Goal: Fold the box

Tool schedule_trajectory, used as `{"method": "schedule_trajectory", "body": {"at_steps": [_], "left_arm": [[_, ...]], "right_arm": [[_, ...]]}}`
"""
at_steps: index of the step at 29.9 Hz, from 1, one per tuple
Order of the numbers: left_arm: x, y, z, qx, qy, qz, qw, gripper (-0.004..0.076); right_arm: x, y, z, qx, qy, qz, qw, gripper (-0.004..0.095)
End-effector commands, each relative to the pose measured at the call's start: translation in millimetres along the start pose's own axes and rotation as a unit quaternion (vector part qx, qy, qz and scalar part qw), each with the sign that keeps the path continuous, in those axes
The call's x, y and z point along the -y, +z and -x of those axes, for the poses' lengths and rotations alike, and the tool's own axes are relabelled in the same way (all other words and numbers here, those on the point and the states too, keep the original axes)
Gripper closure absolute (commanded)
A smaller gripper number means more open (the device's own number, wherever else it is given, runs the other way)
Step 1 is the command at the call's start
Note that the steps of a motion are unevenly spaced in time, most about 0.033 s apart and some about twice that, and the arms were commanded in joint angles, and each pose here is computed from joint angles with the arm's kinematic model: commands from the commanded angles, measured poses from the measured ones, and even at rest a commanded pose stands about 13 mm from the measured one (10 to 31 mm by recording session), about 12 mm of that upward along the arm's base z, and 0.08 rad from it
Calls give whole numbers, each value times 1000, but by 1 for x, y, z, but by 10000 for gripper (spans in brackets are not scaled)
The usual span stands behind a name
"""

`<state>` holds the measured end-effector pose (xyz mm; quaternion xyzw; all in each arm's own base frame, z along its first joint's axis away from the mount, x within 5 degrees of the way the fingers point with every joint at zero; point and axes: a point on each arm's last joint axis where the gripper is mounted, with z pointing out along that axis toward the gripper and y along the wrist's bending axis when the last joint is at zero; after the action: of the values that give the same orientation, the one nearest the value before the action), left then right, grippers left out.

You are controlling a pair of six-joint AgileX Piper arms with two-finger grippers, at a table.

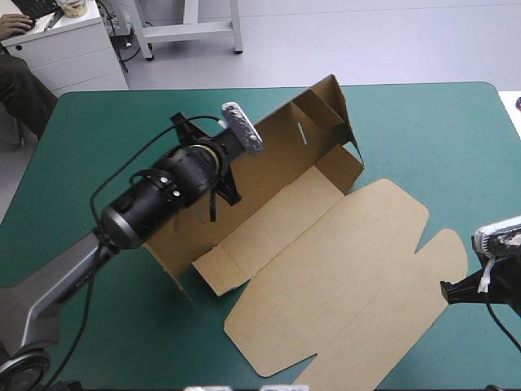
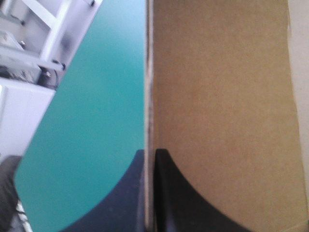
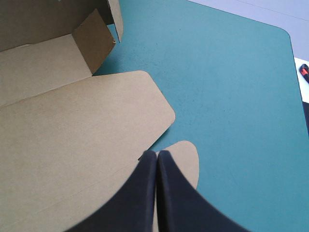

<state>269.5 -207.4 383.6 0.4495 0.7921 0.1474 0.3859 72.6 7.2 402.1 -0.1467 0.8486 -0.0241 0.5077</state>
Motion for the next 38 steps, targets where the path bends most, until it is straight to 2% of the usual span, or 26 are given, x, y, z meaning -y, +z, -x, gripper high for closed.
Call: {"method": "schedule_trajectory", "body": {"at_steps": [1, 4, 10, 18, 22, 30, 34, 38], "left_arm": [[3, -19, 28, 81, 78, 78, 991, 734], [15, -18, 41, 100, 131, 106, 981, 734], [19, -25, 53, 149, 173, 139, 964, 734], [22, -25, 57, 174, 196, 141, 955, 734], [35, -23, 53, 183, 267, 139, 936, 734], [57, -11, 38, 194, 333, 131, 914, 734], [59, -16, 33, 215, 344, 130, 905, 734], [60, -14, 26, 199, 347, 133, 907, 734]], "right_arm": [[5, -7, 8, 22, -1, -15, 1000, 923], [5, -6, 6, 10, 0, -16, 1000, 923], [5, -6, 5, 5, 3, -16, 1000, 923], [5, -6, 5, 5, 13, -18, 1000, 923], [5, -6, 5, 5, 13, -18, 1000, 923], [5, -6, 3, -5, 13, -19, 1000, 923], [6, -7, 0, -19, 13, -21, 1000, 923], [6, -7, 0, -21, 14, -22, 999, 923]]}}
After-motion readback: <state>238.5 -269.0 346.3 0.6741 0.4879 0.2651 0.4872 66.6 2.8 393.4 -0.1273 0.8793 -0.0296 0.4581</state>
